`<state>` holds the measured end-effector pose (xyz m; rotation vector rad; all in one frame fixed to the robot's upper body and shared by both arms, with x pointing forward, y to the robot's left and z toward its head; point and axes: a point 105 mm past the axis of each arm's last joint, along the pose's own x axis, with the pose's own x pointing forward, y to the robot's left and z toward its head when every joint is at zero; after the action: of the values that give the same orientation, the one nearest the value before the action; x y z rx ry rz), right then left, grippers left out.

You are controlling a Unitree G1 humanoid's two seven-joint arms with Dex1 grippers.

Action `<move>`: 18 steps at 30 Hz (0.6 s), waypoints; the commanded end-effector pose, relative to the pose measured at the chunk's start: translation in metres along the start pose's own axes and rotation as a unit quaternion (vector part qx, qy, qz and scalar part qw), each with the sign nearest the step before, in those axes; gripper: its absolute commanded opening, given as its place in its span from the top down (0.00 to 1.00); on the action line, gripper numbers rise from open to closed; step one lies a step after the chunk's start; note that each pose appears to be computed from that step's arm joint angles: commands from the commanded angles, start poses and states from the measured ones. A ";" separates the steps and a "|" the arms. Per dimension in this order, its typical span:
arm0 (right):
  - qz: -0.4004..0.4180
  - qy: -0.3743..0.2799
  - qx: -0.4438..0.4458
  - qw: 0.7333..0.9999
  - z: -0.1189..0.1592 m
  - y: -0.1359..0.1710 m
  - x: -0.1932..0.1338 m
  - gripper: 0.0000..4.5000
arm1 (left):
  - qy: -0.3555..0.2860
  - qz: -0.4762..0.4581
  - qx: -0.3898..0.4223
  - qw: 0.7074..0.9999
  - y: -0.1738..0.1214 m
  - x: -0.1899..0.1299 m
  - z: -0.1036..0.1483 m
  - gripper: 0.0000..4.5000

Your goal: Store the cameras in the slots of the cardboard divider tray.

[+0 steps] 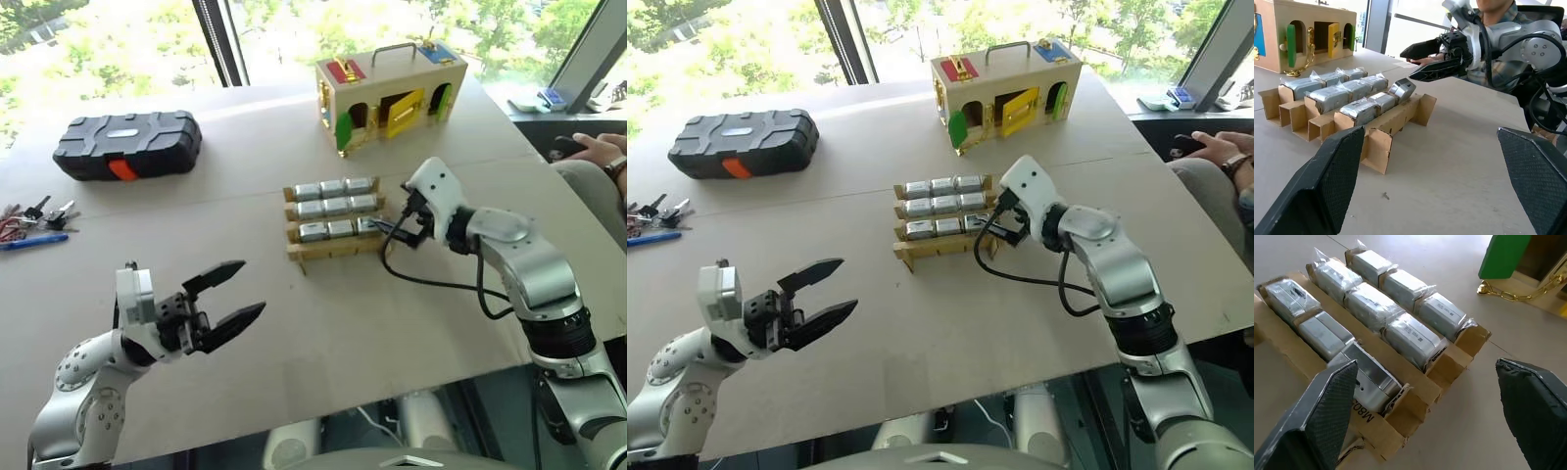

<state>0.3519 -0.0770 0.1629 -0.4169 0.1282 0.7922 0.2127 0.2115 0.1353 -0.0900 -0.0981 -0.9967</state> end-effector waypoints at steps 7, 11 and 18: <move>-0.022 -0.022 -0.013 0.999 0.007 -0.007 -0.003 0.00 | -0.011 -0.007 0.024 1.000 -0.015 0.018 0.020 0.00; -0.031 -0.052 -0.022 0.998 0.007 -0.004 -0.021 0.00 | -0.016 0.008 0.024 1.000 -0.026 0.030 0.033 0.00; -0.060 -0.117 0.011 0.991 -0.011 0.020 -0.094 0.00 | 0.010 0.107 0.005 0.994 -0.014 0.017 0.038 0.00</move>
<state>0.2860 -0.1263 0.1521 -0.3035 -0.0104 0.7138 0.2069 0.1863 0.1670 -0.0932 -0.0578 -0.8329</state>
